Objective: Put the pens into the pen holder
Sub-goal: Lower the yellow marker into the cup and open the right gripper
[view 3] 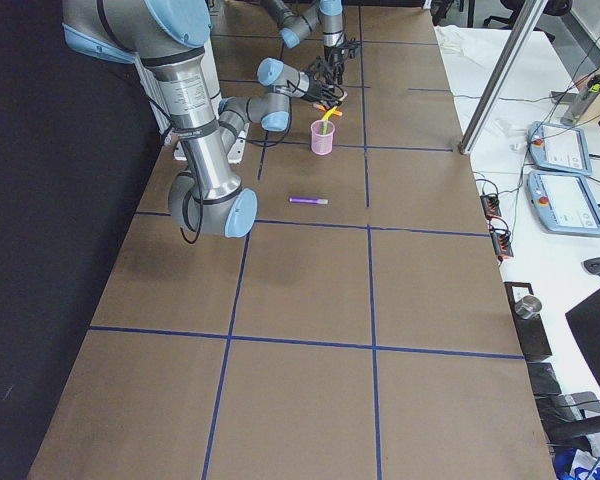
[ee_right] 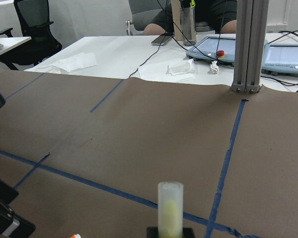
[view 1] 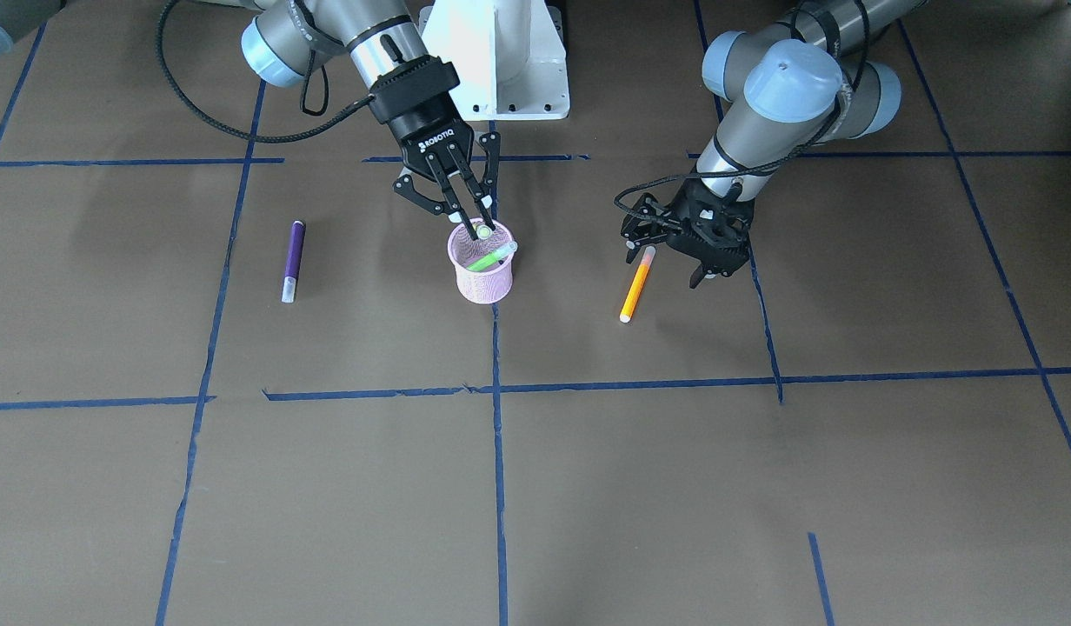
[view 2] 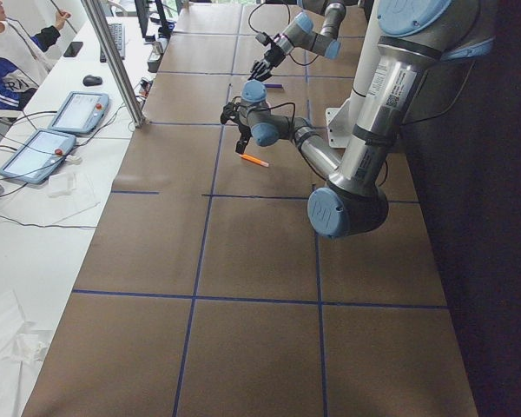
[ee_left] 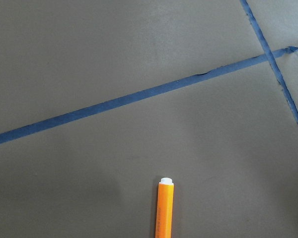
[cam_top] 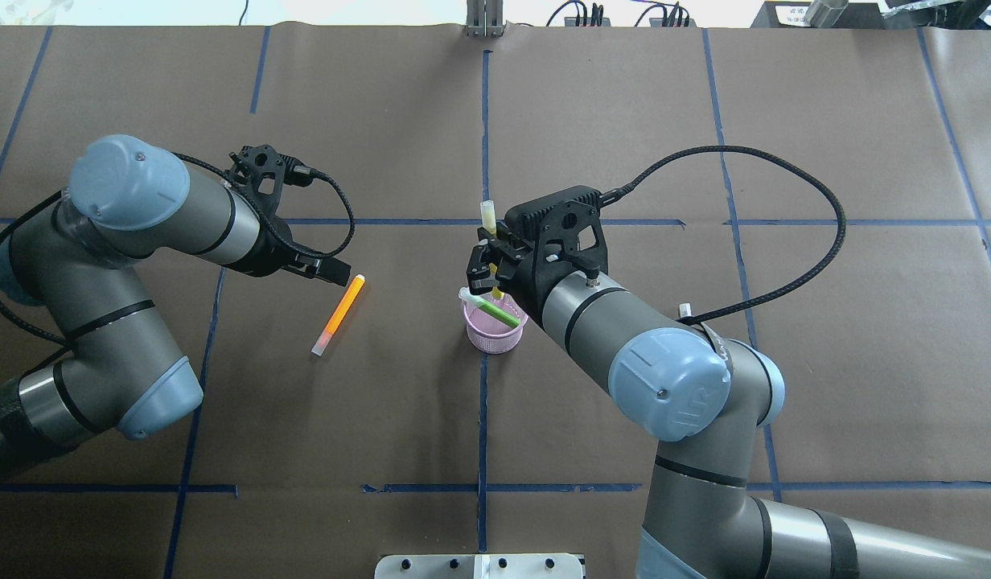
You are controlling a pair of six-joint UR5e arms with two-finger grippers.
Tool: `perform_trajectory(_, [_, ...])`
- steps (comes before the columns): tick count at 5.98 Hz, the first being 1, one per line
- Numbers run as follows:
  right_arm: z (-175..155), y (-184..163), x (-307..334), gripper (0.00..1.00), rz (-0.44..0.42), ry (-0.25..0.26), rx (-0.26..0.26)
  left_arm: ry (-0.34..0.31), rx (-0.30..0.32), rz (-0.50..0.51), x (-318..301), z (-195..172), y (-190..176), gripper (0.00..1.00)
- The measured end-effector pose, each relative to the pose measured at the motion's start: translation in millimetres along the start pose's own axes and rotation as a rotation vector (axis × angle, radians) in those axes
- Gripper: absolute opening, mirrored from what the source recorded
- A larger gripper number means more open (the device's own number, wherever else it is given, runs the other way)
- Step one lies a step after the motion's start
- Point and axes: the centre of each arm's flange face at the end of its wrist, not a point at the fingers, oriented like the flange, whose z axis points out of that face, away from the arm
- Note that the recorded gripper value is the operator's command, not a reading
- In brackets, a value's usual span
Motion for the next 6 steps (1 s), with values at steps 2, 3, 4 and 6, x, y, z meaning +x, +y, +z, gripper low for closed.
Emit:
perform_trajectory(2, [6.4, 10.6, -1.5, 0.0, -0.008, 0.007, -0.016, -0.003, -0.001, -0.002, -1.1, 1.4, 0.1, 1.0])
perform_trajectory(3, [7.5, 15.6, -2.9, 0.0, -0.011, 0.006, -0.023, -0.005, -0.004, -0.003, -2.2, 3.3, 0.3, 1.0])
perform_trajectory(4, [7.6, 20.7, -4.5, 0.0, -0.013, 0.004, -0.031, -0.007, -0.006, -0.004, -3.4, 5.4, 0.4, 1.0])
perform_trajectory(6, [12.4, 29.8, -4.1, 0.03, -0.02, 0.013, -0.04, -0.009, -0.008, -0.004, -4.1, 6.7, 0.3, 1.0])
